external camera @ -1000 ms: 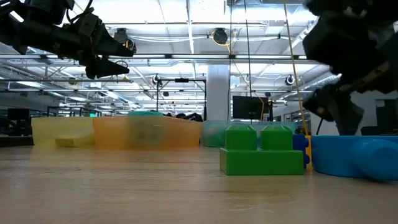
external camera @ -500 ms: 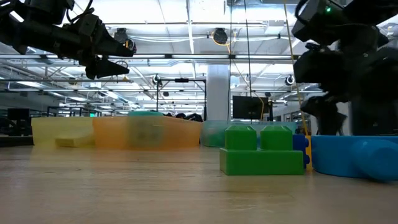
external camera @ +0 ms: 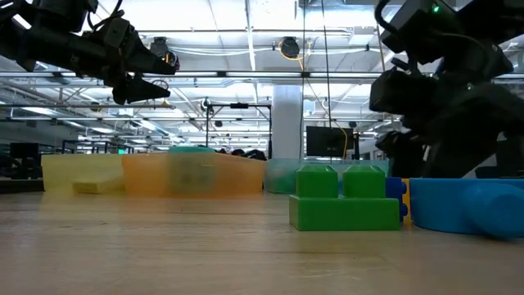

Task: Pick & Place Toys
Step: Put the yellow game piece into the blue bin

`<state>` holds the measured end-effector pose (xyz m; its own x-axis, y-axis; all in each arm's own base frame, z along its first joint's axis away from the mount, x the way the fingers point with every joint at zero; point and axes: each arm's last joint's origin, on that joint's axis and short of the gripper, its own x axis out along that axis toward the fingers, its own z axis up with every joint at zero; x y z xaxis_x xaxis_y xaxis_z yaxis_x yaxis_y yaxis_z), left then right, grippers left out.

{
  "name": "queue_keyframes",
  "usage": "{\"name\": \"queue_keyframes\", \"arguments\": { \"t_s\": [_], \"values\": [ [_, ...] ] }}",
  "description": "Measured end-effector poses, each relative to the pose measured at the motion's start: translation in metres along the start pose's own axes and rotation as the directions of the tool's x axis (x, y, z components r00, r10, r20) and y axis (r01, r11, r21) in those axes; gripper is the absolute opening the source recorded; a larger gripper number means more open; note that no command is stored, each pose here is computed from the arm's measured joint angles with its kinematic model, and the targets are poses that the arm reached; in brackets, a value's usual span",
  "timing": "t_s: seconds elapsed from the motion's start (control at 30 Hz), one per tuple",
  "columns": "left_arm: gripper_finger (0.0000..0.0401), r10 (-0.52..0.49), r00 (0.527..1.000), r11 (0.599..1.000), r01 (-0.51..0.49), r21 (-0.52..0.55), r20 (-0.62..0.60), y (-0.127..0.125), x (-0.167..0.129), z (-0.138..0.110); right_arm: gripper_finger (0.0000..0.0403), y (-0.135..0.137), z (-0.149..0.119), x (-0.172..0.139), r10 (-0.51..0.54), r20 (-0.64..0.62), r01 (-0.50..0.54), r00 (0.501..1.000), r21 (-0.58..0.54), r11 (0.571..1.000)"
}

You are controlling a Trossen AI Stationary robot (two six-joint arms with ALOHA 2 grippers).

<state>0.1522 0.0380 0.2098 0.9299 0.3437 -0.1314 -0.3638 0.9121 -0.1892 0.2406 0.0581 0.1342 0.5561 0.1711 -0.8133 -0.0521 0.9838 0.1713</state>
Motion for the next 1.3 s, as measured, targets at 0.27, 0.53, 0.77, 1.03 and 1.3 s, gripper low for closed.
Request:
{"name": "queue_keyframes", "arguments": {
  "t_s": [0.27,0.53,0.77,1.03,1.3],
  "values": [
    [0.0392,0.000,1.000,1.000,0.000,-0.003,0.000,0.000,0.000,0.000,0.0231,-0.004,0.000,0.010,-0.061,0.011,0.061,0.998,-0.001,0.998],
    [0.0392,0.000,1.000,1.000,0.000,-0.003,0.000,0.000,0.000,0.000,0.0098,-0.004,0.007,0.001,-0.056,0.078,0.063,0.995,-0.079,0.995],
    [0.0392,0.000,1.000,1.000,0.000,-0.003,0.000,0.000,0.000,0.000,0.0086,-0.009,0.019,-0.032,-0.056,0.191,0.077,0.980,-0.103,0.992],
    [0.0392,0.000,1.000,1.000,0.000,-0.004,0.000,0.000,0.000,0.000,0.0086,-0.043,0.034,-0.097,-0.186,0.445,0.233,0.876,-0.052,0.971],
    [0.0392,0.001,1.000,1.000,-0.001,-0.004,0.002,0.000,0.000,0.000,0.0086,-0.121,0.026,-0.121,-0.495,0.415,0.453,0.763,0.203,0.868]
  ]
}}
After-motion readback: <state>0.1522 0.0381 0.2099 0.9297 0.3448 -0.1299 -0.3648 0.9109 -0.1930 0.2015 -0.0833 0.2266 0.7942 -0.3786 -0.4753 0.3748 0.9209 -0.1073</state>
